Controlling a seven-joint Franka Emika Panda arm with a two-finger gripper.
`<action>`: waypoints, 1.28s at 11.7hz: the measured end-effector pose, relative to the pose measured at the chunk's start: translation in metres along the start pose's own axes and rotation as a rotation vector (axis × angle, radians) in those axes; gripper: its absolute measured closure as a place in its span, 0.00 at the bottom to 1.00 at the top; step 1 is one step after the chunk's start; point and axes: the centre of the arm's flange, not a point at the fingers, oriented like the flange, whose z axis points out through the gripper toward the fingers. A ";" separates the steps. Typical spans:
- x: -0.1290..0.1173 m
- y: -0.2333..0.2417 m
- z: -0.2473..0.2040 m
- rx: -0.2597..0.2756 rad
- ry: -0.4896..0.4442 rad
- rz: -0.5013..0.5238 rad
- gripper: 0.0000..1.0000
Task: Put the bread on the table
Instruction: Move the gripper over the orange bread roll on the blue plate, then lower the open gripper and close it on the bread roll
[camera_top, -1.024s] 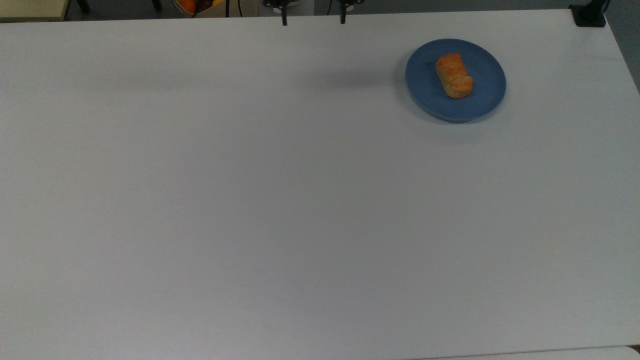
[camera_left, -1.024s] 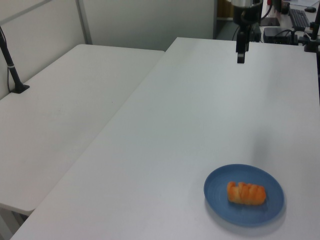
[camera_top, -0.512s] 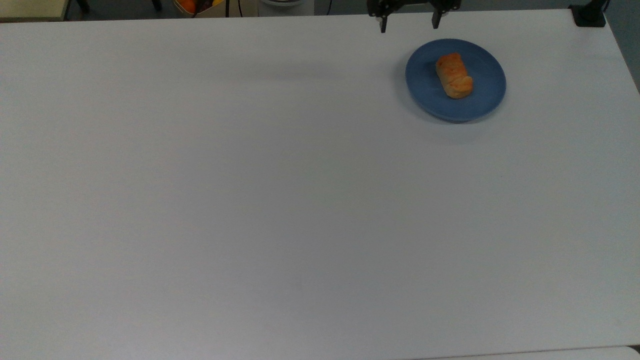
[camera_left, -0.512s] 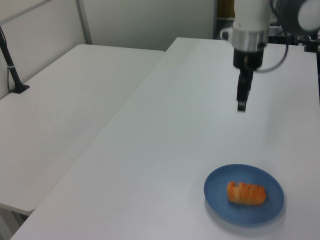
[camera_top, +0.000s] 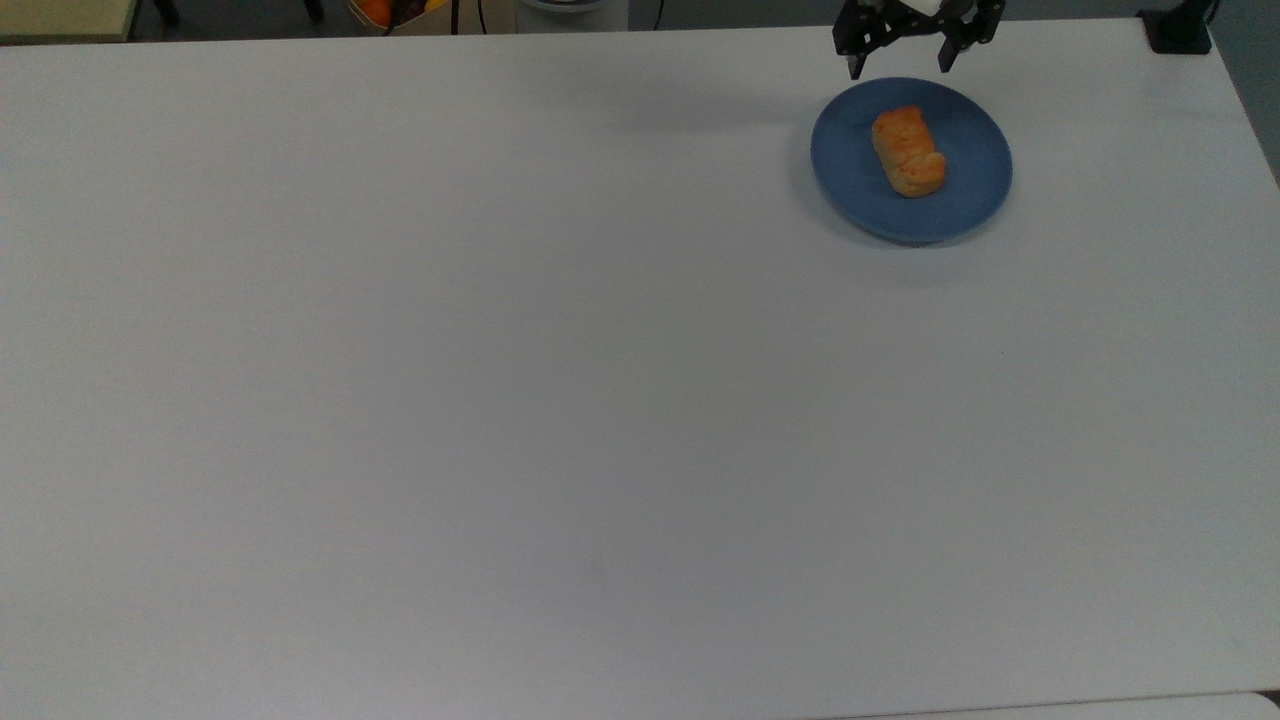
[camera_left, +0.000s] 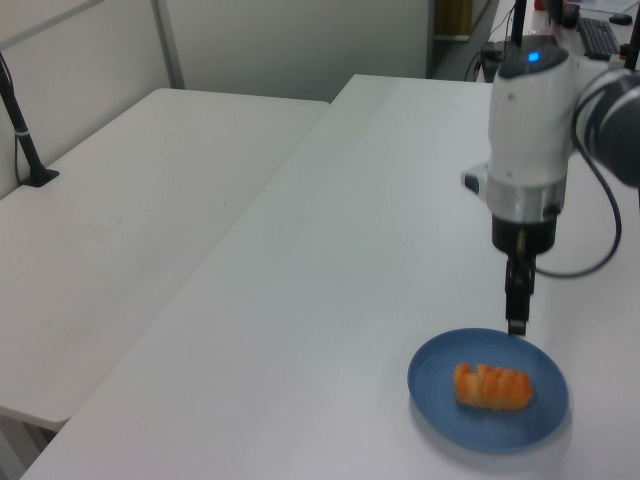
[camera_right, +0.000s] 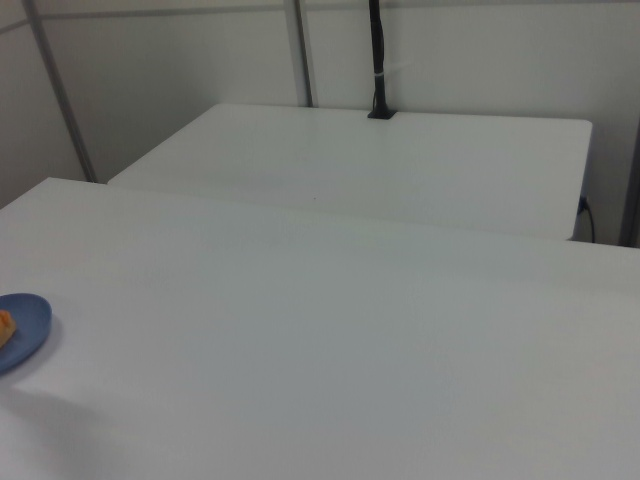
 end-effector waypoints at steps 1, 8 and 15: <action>-0.001 -0.009 0.016 -0.005 -0.009 -0.003 0.00; 0.010 -0.032 0.088 -0.030 -0.014 0.004 0.00; 0.018 -0.035 0.093 -0.022 -0.003 0.002 0.53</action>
